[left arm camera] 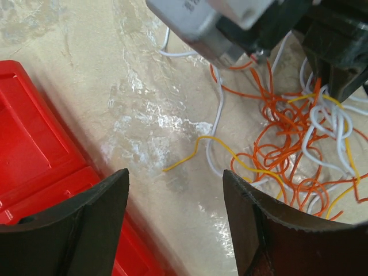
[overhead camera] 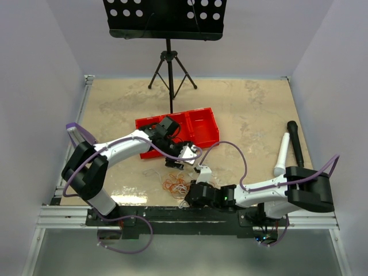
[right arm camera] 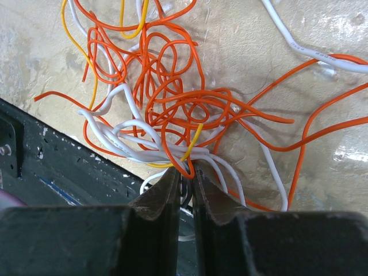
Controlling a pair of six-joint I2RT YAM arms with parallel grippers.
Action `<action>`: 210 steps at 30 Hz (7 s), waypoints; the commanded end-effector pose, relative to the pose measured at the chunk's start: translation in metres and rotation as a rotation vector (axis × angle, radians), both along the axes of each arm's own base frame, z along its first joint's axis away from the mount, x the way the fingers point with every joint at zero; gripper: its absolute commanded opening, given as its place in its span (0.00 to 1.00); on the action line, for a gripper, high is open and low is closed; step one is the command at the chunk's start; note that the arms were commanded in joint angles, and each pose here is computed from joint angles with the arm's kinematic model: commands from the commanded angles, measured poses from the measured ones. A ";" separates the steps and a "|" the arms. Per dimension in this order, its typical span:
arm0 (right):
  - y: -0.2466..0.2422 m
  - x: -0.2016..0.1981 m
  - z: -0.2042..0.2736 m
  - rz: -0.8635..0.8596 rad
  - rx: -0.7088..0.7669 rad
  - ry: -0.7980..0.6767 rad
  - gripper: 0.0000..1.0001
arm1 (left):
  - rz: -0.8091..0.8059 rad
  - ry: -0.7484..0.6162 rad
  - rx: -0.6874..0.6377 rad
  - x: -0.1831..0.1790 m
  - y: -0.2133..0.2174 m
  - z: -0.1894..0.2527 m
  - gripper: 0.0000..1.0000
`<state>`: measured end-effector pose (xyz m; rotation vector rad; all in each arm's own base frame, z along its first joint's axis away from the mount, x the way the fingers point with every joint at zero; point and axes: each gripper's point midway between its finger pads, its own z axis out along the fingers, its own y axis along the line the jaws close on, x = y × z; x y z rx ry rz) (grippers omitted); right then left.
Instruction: Untangle the cables
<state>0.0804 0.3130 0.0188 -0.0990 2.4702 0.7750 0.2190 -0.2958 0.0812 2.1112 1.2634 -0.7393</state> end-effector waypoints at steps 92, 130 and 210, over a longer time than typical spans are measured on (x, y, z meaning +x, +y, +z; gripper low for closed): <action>-0.005 0.013 0.062 -0.100 0.104 -0.116 0.48 | 0.578 -0.358 -0.755 0.015 0.040 0.433 0.00; -0.027 0.045 0.163 -0.210 0.208 -0.319 0.61 | 1.080 -0.548 -0.790 0.079 0.104 0.313 0.00; -0.040 0.040 0.156 -0.255 0.257 -0.246 0.57 | 1.315 -0.167 -0.330 0.126 0.140 0.017 0.19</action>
